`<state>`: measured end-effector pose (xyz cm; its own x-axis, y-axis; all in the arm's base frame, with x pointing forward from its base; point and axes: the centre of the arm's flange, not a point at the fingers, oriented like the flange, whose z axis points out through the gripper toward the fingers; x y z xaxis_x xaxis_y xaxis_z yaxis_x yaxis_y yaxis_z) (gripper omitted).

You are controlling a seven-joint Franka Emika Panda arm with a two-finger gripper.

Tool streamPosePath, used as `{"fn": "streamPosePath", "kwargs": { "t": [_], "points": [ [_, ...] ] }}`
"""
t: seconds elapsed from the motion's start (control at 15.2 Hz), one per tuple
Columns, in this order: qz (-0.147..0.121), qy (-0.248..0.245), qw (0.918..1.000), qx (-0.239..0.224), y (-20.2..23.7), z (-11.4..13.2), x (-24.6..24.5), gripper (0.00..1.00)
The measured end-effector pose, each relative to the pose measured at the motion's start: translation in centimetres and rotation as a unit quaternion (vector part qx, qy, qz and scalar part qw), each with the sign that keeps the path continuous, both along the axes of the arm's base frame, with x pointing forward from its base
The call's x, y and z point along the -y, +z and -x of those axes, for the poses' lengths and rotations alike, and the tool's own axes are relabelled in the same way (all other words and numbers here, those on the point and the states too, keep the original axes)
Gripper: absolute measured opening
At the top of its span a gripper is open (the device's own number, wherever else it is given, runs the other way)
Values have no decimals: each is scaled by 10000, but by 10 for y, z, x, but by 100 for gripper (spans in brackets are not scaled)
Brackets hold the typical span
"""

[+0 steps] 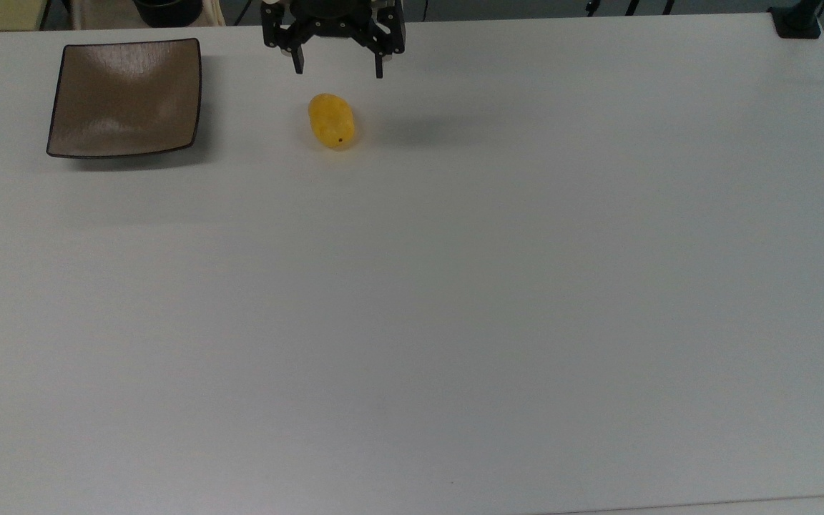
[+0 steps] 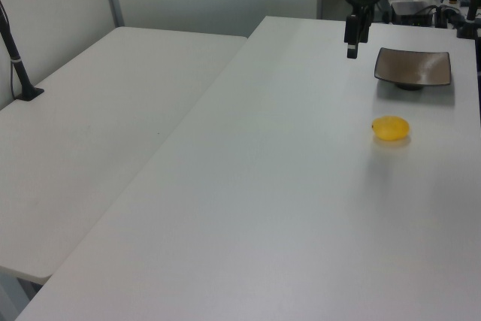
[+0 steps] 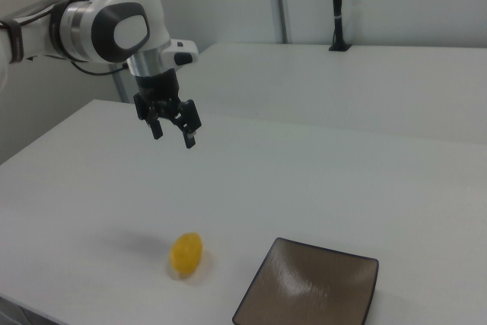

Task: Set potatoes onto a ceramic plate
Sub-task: 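Move the open gripper toward the yellow potato and lower it, then close the gripper around the yellow potato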

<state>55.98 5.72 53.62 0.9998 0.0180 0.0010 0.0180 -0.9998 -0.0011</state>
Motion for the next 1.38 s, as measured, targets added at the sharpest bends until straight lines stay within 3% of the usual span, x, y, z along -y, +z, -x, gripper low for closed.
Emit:
{"fn": "streamPosePath", "kwargs": {
  "t": [0.4,0.59,1.05,1.38],
  "points": [
    [28,677,9972,-305,-25,29,2,100],
    [187,1000,9934,-528,-44,43,7,100],
    [505,1213,9894,-613,-105,55,25,100],
    [515,1448,9859,-662,-134,65,27,100]
  ]
}}
